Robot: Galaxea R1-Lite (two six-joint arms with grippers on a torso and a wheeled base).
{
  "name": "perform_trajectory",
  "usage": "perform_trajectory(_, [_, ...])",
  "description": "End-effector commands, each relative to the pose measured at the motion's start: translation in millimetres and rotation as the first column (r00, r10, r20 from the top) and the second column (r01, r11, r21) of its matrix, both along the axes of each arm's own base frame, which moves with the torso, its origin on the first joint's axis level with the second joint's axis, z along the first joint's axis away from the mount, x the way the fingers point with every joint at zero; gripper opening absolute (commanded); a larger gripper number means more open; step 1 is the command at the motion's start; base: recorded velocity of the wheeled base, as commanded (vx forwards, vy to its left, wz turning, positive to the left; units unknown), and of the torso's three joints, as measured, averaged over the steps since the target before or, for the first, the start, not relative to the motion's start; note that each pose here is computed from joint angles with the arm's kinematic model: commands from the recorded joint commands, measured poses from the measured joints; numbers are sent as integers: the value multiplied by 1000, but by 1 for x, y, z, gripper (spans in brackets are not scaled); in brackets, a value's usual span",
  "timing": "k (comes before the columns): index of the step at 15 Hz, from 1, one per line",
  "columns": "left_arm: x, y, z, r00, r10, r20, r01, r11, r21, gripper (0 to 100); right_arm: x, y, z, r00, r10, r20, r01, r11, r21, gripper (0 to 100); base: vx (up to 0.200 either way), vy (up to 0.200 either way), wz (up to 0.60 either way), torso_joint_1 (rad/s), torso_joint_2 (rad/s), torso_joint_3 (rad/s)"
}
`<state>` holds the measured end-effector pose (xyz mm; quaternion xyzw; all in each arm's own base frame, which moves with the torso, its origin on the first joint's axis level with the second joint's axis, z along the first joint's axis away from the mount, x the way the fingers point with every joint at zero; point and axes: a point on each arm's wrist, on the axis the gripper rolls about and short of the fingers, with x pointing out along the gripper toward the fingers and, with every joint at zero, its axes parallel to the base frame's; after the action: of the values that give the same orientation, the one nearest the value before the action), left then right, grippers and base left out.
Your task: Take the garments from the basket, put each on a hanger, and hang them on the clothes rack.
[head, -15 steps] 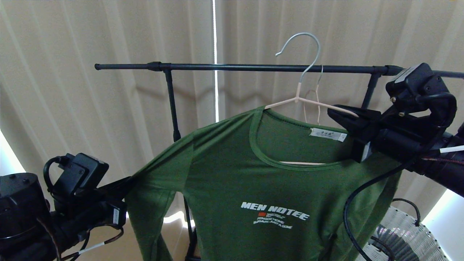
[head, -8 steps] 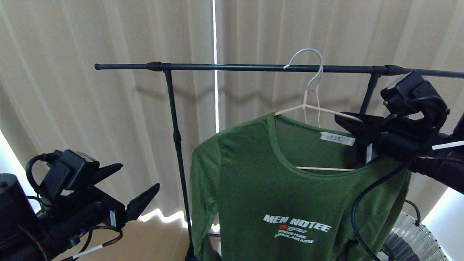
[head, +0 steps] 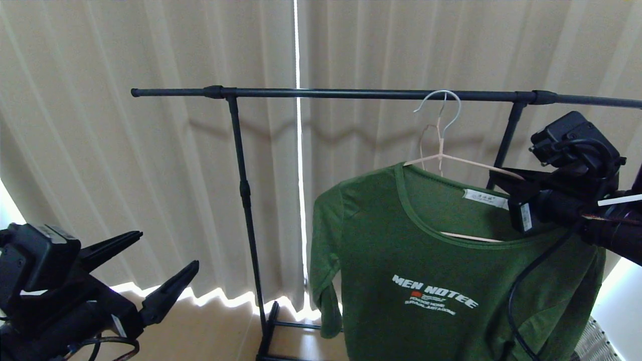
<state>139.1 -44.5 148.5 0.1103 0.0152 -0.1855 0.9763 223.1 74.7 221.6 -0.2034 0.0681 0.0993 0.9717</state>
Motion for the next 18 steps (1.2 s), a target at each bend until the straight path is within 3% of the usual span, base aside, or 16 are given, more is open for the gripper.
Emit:
perform_trajectory(1, [1,0,7,1000,2,30,-1,1000,-11,100,3,0,2,1000,-16,6,16,1000,0,0,0,0,0,0,0,0])
perform_trajectory(8, [7,-3,18,999,-2,45,6,996,-87,100,1,-1,5,999,-48,24,48,999,1,0,0,0,0,0,0,0])
perform_trajectory(18, [4,-2,14,1000,-2,30,5,997,-80,100,1,1,2,999,-40,13,40,999,-3,0,200,0,0,2,0,4])
